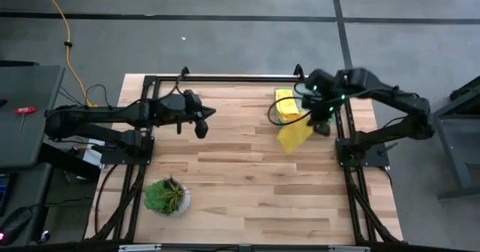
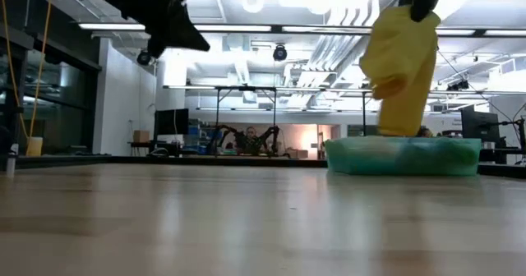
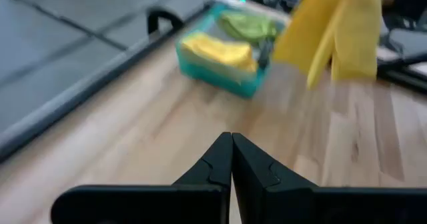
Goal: Fold microfiber towels
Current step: Fold the yellow towel
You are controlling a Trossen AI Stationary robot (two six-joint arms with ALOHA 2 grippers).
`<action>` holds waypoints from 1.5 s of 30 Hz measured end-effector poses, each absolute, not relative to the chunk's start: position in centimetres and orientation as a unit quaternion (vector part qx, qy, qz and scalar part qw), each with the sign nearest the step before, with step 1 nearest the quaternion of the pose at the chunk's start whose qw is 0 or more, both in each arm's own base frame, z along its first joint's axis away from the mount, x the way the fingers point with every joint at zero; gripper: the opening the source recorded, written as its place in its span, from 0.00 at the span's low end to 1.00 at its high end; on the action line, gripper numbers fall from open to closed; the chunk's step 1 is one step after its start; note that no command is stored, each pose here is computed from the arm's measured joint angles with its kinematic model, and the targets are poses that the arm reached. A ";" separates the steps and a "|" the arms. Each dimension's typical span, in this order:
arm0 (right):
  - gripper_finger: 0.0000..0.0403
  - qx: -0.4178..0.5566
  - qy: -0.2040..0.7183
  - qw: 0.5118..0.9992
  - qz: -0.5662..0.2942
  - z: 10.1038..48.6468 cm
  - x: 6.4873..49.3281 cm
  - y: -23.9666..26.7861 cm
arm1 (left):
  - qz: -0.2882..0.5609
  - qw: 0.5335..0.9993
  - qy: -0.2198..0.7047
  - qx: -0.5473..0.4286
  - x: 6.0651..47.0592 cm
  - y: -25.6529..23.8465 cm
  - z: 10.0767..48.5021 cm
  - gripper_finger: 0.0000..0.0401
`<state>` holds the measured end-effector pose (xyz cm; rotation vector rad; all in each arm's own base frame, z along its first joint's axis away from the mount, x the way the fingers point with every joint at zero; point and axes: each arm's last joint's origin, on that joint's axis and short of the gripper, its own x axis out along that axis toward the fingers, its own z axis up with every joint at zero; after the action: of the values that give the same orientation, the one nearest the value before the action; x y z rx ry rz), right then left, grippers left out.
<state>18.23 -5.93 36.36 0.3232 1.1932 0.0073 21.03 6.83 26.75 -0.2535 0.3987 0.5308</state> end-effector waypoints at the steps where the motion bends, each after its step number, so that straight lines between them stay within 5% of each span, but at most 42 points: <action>1: 0.00 0.135 0.571 0.810 0.004 36.8 18.0 -6.4 | 0.256 0.936 0.203 -0.131 21.3 6.8 26.4 0.00; 17: 0.00 0.115 0.640 0.754 0.088 32.8 19.5 -10.7 | 0.184 0.931 0.276 -0.154 23.7 5.5 23.5 0.00; 30: 0.00 0.175 0.578 0.791 0.096 32.5 12.4 -5.9 | 0.209 0.932 0.257 -0.148 23.0 6.7 24.2 0.00; 37: 0.00 0.177 0.559 0.803 0.106 33.8 12.9 -5.7 | 0.221 0.929 0.254 -0.157 22.9 7.1 24.2 0.00; 45: 0.00 0.125 0.652 0.745 0.067 31.3 15.8 -9.1 | 0.236 0.926 0.251 -0.156 22.8 7.4 24.2 0.00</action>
<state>15.76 -9.15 31.27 0.2746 1.4282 0.1463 22.78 7.44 24.22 -0.3207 0.5138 0.4842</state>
